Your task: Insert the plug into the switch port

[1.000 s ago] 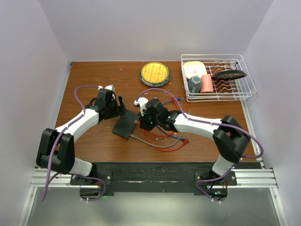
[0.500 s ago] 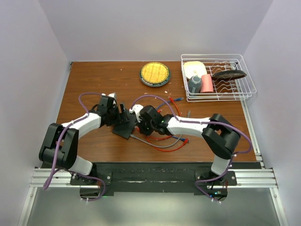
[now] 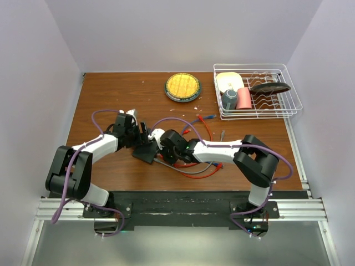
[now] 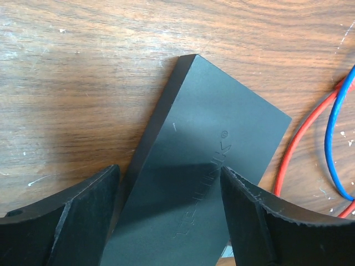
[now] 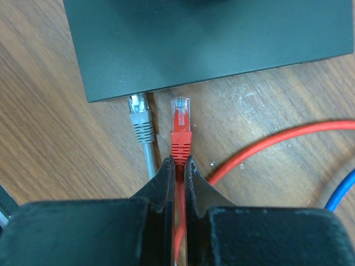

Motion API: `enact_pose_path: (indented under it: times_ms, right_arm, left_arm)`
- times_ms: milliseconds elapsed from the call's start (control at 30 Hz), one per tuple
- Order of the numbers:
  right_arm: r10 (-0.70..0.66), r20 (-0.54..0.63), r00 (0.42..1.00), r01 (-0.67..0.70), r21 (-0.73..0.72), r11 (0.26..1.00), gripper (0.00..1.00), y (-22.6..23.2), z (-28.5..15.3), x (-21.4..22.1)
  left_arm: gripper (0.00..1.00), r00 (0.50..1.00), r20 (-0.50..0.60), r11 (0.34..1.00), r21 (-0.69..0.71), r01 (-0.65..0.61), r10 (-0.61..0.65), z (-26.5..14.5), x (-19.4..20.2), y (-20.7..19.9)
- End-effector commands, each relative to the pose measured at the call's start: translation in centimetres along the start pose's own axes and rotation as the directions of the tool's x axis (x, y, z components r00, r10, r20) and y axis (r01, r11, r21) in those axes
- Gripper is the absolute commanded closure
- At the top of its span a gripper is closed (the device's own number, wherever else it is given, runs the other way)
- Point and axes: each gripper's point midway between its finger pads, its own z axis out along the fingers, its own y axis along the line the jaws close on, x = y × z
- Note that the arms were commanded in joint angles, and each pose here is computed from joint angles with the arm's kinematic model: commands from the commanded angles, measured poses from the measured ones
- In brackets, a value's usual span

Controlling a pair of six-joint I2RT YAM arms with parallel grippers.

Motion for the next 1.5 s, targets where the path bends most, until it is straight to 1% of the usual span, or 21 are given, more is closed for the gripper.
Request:
enact_pose_path:
  times_ms: [0, 333, 1133, 1467]
  right_arm:
    - [-0.025, 0.047, 0.999, 0.024, 0.022, 0.999, 1.0, 0.0, 0.2, -1.9]
    - [-0.027, 0.036, 0.999, 0.026, 0.042, 0.999, 1.0, -0.1, 0.9, -1.8]
    - [-0.03, 0.075, 0.997, 0.028, 0.035, 0.999, 1.0, 0.9, 0.8, -3.0]
    - [-0.033, 0.088, 0.996, 0.026, 0.075, 0.997, 1.0, 0.5, 0.4, -3.8]
  left_arm:
    - [0.23, 1.0, 0.017, 0.999, 0.04, -0.011, 0.01, 0.0, -0.4, -0.5]
    - [0.24, 1.0, 0.009, 0.998, 0.055, -0.011, 0.01, 0.0, -0.3, -0.7]
    - [0.26, 1.0, -0.016, 0.997, 0.073, 0.004, -0.003, 0.4, 0.5, -0.8]
    - [0.27, 1.0, -0.02, 0.996, 0.083, 0.006, -0.004, 0.5, 0.6, -0.9]
